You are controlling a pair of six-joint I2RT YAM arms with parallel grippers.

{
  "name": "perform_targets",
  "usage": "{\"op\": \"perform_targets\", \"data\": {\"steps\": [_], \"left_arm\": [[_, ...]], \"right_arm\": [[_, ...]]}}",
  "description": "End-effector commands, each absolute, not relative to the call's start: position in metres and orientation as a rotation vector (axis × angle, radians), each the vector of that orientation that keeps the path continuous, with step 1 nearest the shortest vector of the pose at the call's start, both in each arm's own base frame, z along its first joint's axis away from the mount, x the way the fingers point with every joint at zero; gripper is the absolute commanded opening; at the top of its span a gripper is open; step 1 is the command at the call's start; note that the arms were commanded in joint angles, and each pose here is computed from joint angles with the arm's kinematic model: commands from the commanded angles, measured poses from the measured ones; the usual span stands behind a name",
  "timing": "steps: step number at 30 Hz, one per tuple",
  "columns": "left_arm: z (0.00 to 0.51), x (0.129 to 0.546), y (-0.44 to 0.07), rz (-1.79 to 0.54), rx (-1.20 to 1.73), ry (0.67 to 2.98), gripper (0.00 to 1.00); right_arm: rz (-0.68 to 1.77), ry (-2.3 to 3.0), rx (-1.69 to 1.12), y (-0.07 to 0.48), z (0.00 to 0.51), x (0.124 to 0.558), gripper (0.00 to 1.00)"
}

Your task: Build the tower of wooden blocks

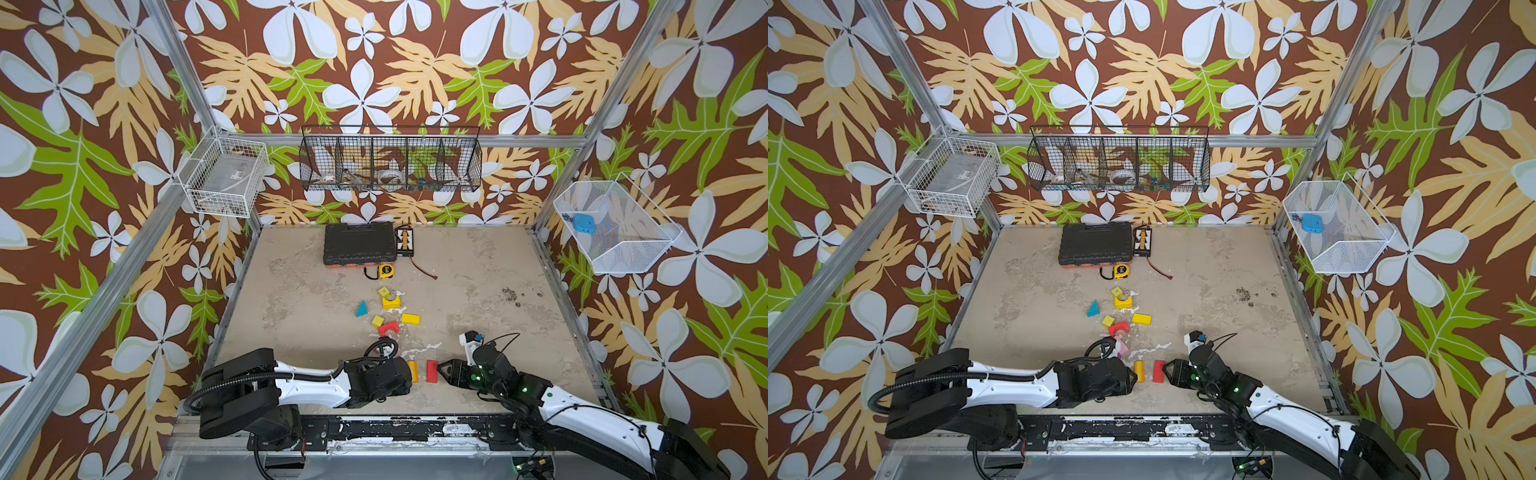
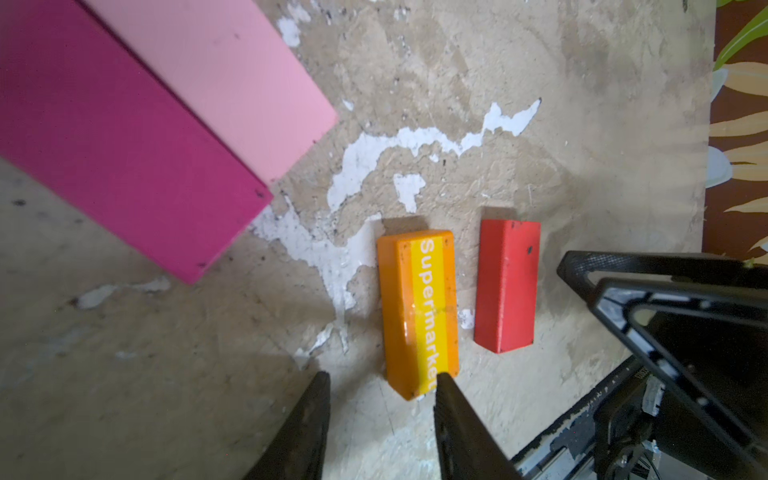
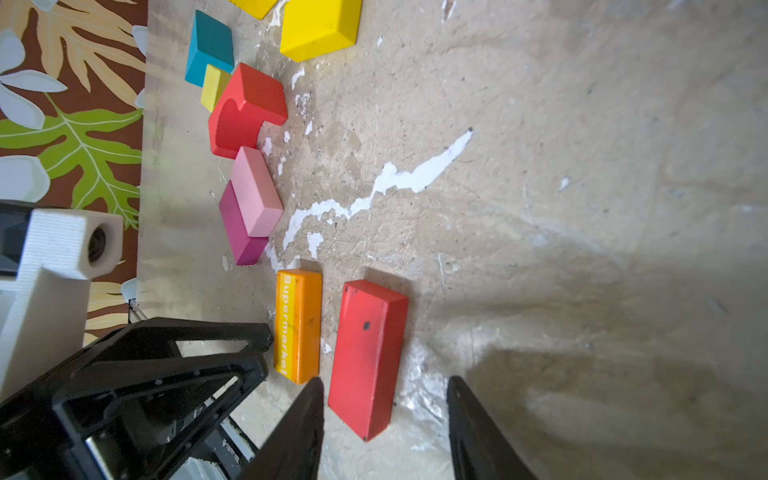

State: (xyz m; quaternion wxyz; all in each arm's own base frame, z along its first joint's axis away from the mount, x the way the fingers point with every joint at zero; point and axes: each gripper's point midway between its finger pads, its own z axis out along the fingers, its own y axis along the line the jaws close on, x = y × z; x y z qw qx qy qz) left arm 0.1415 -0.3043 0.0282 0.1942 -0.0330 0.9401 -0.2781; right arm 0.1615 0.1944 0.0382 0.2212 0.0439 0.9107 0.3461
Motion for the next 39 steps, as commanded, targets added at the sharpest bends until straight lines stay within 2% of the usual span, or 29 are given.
{"op": "perform_targets", "data": {"steps": [1, 39], "left_arm": [[0.029, 0.142, -0.309, -0.802, -0.078, 2.638, 0.43], [0.018, 0.143, -0.317, -0.793, -0.044, 2.677, 0.36]], "right_arm": [[0.986, 2.482, 0.093, 0.203, 0.046, 0.166, 0.48], [0.9, 2.57, 0.026, 0.225, 0.031, 0.164, 0.32]]}}
